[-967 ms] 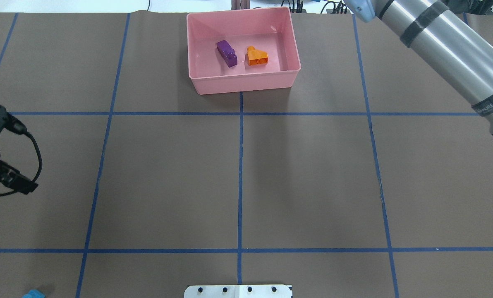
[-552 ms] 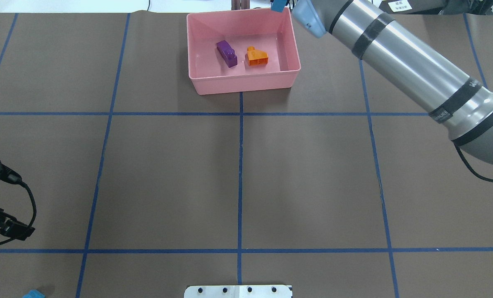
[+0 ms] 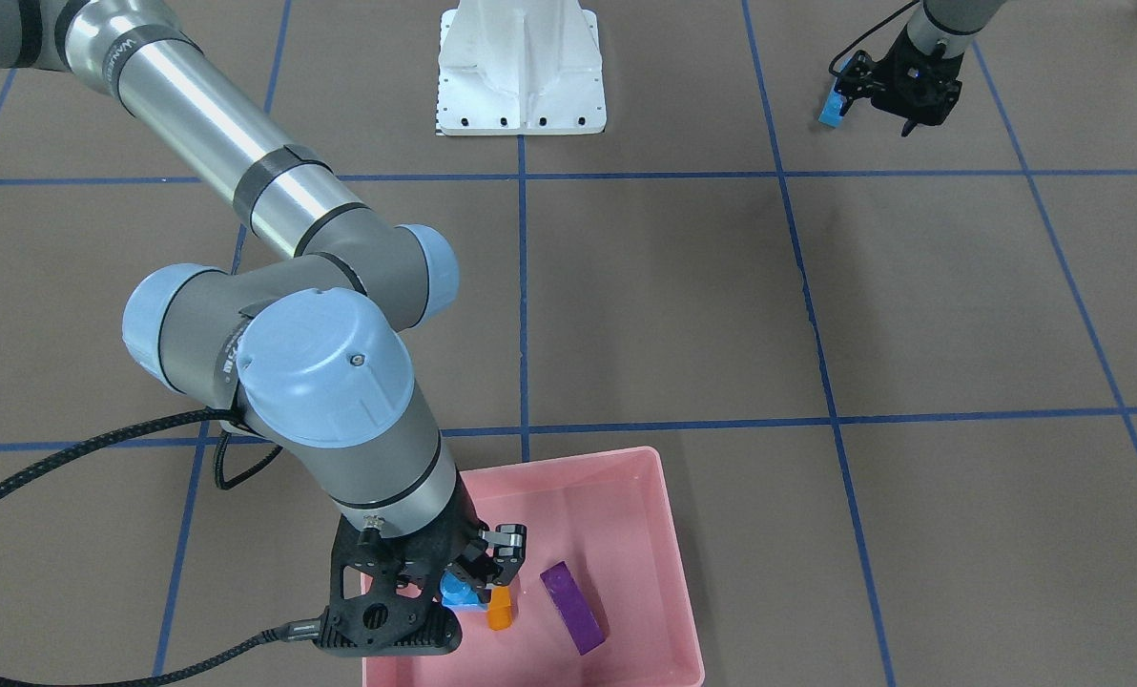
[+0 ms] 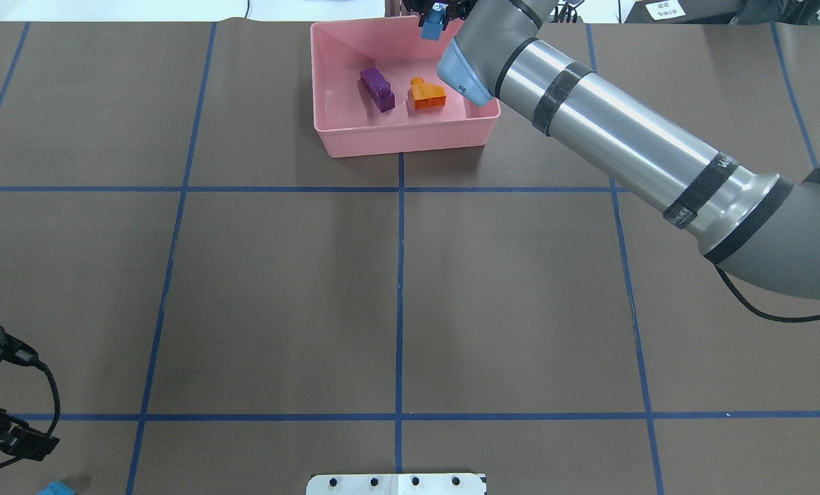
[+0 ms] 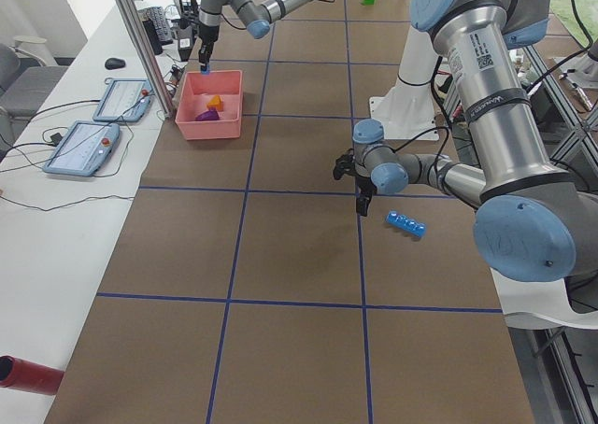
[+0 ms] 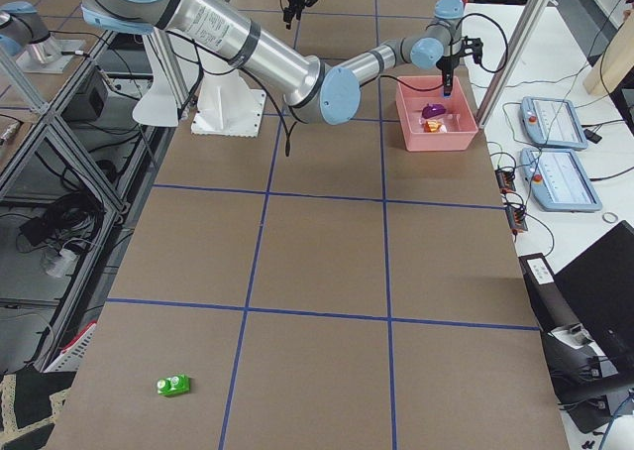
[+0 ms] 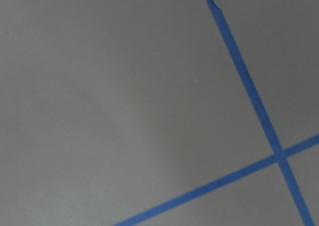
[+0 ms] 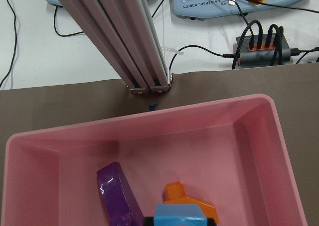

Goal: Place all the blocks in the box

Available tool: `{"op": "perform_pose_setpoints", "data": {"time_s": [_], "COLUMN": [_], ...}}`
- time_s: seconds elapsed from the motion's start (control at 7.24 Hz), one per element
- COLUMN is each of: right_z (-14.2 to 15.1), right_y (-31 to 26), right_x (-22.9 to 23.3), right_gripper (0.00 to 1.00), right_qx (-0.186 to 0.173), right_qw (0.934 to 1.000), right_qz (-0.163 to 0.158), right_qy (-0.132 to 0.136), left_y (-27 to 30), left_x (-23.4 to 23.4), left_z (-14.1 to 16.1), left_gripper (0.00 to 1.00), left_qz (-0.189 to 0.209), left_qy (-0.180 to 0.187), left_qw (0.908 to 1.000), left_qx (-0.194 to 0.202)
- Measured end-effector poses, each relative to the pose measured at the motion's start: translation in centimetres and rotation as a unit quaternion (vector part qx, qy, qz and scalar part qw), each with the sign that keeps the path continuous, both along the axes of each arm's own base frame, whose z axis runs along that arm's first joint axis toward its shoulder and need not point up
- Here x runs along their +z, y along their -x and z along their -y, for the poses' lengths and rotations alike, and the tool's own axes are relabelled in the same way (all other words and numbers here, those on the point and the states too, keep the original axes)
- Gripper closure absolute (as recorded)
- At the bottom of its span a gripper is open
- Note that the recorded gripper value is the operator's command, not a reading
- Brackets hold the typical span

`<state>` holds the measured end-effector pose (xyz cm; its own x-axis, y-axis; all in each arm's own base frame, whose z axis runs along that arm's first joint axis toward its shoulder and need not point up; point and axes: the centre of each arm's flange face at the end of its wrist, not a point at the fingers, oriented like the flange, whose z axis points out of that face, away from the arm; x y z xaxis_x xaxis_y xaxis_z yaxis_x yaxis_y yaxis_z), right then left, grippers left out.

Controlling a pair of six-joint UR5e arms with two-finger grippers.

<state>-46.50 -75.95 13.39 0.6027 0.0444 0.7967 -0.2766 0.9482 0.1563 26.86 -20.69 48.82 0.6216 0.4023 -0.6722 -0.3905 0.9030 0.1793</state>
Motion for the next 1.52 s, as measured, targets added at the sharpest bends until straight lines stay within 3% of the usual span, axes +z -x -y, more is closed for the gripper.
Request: {"op": "perform_pose_setpoints", "data": {"time_s": [0.55,0.69,1.24,1.52], "right_z": [0.3,0.3,0.8,1.0], "right_y": [-0.1,-0.2,-1.3,-2.0], "right_x": [-1.0,-1.3,-1.6,-2.0], "right_gripper": [0.01,0.01,0.01,0.01], "right_qx": [0.016,0.018,0.023,0.022], "right_qw": [0.9998,0.9998,0.9997,0.9997], "right_qz": [-0.003,-0.001,0.001,0.005], "right_qy": [-0.010,-0.010,-0.009,-0.011], "left_y": [-4.4,-4.7,-5.3,-5.6], "left_x": [1.7,2.0,3.2,3.7], "left_z": [-7.3,-7.7,-8.9,-9.2], "left_gripper": [0.02,0.09,0.12,0.21], "left_qz": [0.046,0.051,0.063,0.067], "left_qy": [0.008,0.006,0.004,0.004], "left_qw": [0.9988,0.9986,0.9977,0.9973], "left_qx": [0.011,0.012,0.026,0.031]}}
